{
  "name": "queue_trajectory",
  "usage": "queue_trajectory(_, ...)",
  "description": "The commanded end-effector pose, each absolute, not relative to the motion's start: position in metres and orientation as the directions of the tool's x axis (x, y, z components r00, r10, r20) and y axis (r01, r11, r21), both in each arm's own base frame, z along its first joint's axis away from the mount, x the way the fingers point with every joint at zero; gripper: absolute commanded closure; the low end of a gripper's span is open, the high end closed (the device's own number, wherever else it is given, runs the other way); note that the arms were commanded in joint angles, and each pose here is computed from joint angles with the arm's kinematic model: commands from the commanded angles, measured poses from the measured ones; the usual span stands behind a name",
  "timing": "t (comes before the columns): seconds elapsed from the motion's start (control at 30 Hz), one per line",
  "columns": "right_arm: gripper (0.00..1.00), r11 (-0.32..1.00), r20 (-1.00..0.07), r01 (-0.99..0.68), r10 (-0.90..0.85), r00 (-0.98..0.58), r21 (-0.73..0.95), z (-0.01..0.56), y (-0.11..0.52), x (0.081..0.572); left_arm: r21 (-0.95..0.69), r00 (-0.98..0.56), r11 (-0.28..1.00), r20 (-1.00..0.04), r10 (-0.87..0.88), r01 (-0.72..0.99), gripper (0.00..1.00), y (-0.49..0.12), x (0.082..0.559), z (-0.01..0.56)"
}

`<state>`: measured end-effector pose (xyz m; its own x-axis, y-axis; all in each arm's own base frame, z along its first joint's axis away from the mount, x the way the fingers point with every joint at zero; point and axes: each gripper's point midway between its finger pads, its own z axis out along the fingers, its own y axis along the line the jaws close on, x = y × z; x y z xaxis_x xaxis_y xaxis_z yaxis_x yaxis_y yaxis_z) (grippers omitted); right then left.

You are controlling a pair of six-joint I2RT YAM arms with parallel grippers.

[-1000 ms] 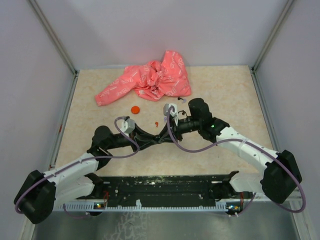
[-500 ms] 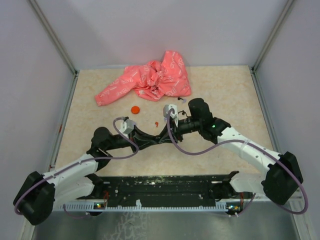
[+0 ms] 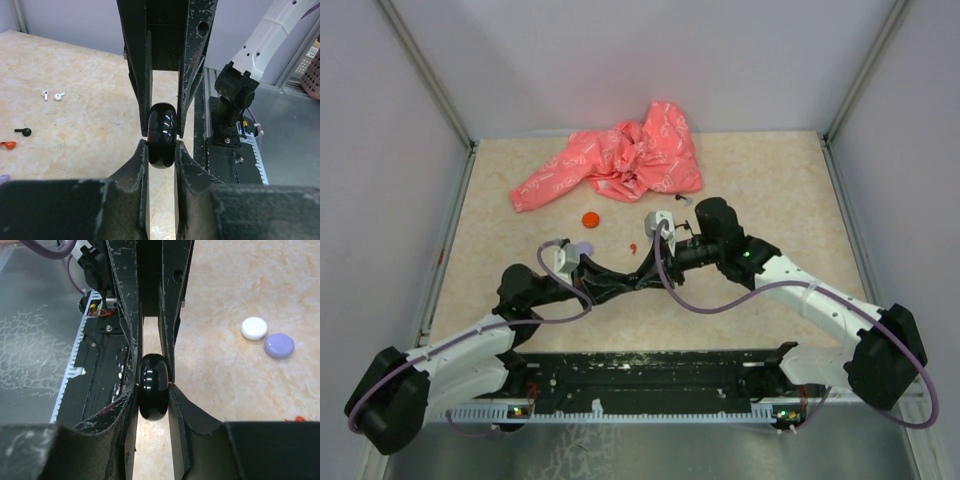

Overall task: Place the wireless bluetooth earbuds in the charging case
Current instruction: Adjust the charging case.

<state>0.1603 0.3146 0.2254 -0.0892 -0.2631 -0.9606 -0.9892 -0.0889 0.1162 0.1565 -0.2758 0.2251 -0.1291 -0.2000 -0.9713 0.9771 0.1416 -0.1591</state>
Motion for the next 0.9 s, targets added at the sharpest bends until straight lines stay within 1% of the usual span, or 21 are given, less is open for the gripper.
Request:
queue_trajectory(0.0,0.70,-0.063,-0.967,-0.996,-0.250,-0.049,0.067,0.242,0.309,0.168,-0.122,-0.083,0.139,-0.963,-0.257,0.983,1.00,-0.271,0.153,0.240)
queue_trajectory(0.23,0.65,-0.063,-0.966,-0.995,-0.252,-0.056,0.074,0.240,0.309,0.167,-0.122,-0.083,0.138,-0.961,-0.263,0.983,1.00,-0.270,0.152,0.240)
queue_trajectory(0.73,0.67,-0.128,-0.979,-0.987,-0.192,-0.076,0.102,0.252,0.318,0.160,-0.133,-0.093,0.126,-0.955,-0.281,0.983,1.00,-0.271,0.151,0.243)
queue_trajectory(0.87,0.69,-0.133,-0.980,-0.986,-0.185,-0.078,0.103,0.254,0.319,0.160,-0.138,-0.097,0.128,-0.953,-0.287,0.982,1.00,-0.271,0.152,0.244)
